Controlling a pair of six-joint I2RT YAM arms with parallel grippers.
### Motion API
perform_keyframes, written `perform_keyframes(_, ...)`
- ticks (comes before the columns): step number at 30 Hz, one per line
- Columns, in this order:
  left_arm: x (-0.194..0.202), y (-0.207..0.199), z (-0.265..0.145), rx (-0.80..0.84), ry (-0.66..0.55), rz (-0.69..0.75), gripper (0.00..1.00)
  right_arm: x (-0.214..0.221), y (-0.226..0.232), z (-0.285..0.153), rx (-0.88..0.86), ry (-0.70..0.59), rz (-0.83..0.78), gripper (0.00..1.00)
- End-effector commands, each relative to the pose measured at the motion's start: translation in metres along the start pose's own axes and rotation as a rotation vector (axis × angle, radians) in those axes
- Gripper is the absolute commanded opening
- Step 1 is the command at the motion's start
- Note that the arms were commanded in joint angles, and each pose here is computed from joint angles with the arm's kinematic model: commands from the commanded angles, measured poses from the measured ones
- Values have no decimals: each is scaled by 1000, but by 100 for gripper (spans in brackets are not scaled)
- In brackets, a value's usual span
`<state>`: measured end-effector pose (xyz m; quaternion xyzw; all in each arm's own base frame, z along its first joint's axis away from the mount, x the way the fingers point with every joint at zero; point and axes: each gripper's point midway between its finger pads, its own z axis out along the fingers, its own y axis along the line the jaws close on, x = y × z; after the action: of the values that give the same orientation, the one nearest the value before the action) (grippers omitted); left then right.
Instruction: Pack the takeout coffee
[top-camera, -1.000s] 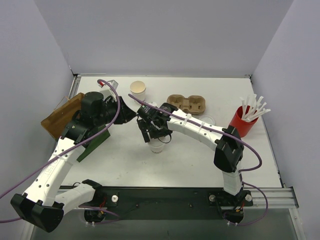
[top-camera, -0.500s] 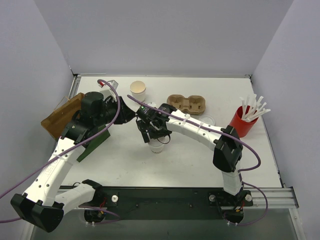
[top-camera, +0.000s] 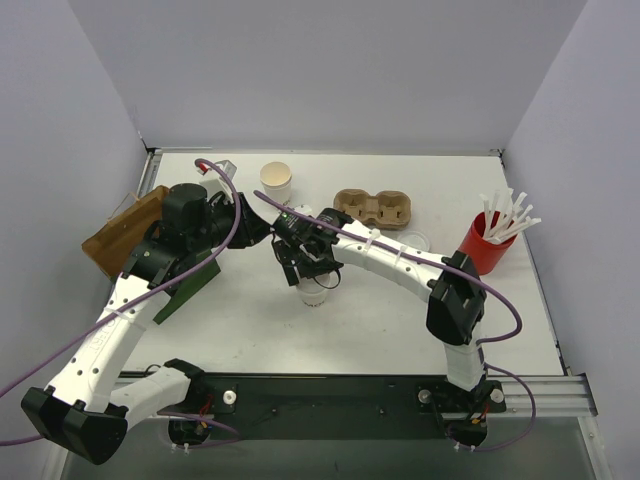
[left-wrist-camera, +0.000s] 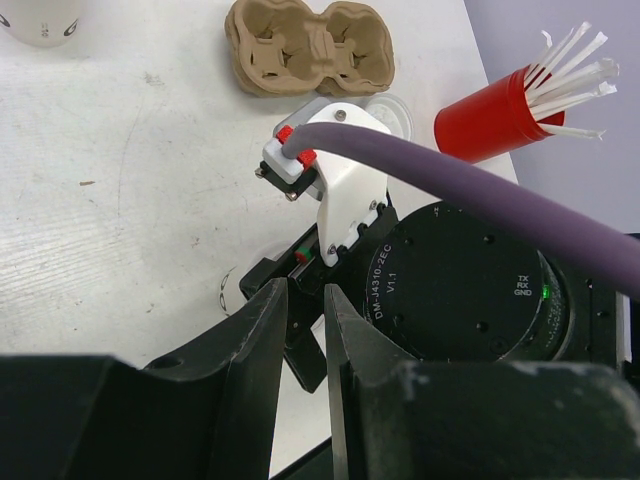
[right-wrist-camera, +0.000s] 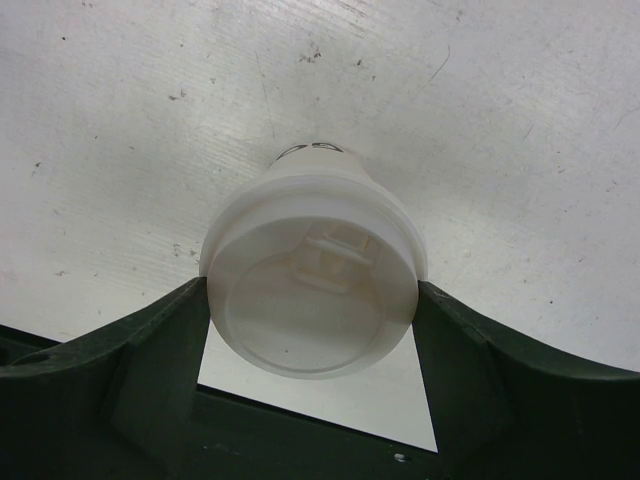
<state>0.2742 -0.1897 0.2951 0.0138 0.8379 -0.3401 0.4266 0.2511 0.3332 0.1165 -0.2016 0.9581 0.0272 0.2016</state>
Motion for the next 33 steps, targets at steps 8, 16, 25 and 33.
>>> perform_keyframes(8,-6,3,-2,-1,-26,12,32,68,-36,51,195,219,-87,66)
perform_keyframes(16,-5,5,-3,-3,-25,8,32,75,-41,56,219,239,-105,66)
perform_keyframes(25,-10,3,-2,-3,-28,7,32,47,-35,44,188,162,-75,71)
perform_keyframes(33,-13,2,-5,-8,-29,13,32,30,-36,33,166,121,-46,75)
